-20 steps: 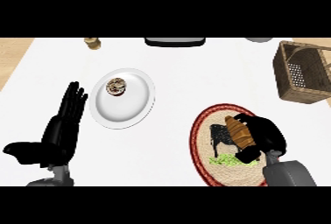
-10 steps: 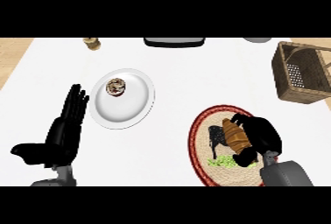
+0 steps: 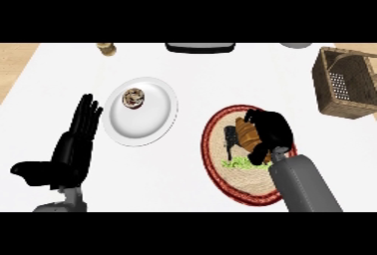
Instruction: Pick the croissant from the placemat and place it in the basket
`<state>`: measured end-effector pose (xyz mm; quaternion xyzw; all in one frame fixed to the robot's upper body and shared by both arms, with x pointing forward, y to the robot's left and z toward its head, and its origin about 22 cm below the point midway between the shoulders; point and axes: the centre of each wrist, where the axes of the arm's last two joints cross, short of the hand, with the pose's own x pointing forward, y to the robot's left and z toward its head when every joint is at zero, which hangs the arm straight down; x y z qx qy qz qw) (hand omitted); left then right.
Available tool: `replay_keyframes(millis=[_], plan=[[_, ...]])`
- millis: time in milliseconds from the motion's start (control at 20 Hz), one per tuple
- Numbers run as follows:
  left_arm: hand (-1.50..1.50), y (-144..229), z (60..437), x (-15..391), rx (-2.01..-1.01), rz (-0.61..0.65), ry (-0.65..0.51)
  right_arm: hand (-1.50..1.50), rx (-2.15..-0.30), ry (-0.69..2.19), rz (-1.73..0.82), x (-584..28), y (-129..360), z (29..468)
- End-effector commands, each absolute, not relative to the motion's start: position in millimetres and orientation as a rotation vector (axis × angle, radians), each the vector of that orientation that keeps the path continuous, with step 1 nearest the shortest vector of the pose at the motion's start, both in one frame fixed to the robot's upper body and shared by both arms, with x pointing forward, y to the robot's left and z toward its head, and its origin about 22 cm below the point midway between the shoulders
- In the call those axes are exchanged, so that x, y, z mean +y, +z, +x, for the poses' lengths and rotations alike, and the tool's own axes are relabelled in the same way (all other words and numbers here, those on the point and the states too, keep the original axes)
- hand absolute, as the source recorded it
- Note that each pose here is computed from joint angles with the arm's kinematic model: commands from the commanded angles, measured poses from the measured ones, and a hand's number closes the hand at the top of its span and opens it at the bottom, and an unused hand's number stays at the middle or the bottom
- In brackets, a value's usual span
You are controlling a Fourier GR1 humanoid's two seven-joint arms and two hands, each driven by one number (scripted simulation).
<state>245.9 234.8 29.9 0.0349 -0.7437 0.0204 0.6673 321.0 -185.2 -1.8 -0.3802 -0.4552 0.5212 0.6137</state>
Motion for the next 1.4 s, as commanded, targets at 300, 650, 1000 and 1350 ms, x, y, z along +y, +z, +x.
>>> replay_keyframes(millis=[300,650,1000,1350], plan=[[0.00,31.7,230.8,230.9,-1.659,0.092,0.048,1.50,-1.378,0.906,-0.839,-140.2,60.6,329.0],[0.00,25.9,244.7,237.5,-1.672,0.114,0.062,1.50,-1.679,0.656,-0.767,-152.1,147.7,298.4],[0.00,33.5,252.2,248.5,-1.675,0.090,0.067,1.50,-1.671,0.546,-0.773,-162.9,221.4,236.5],[0.00,34.3,242.3,248.2,-1.681,0.091,0.077,1.50,-1.550,0.475,-0.897,-221.1,244.6,234.9]])
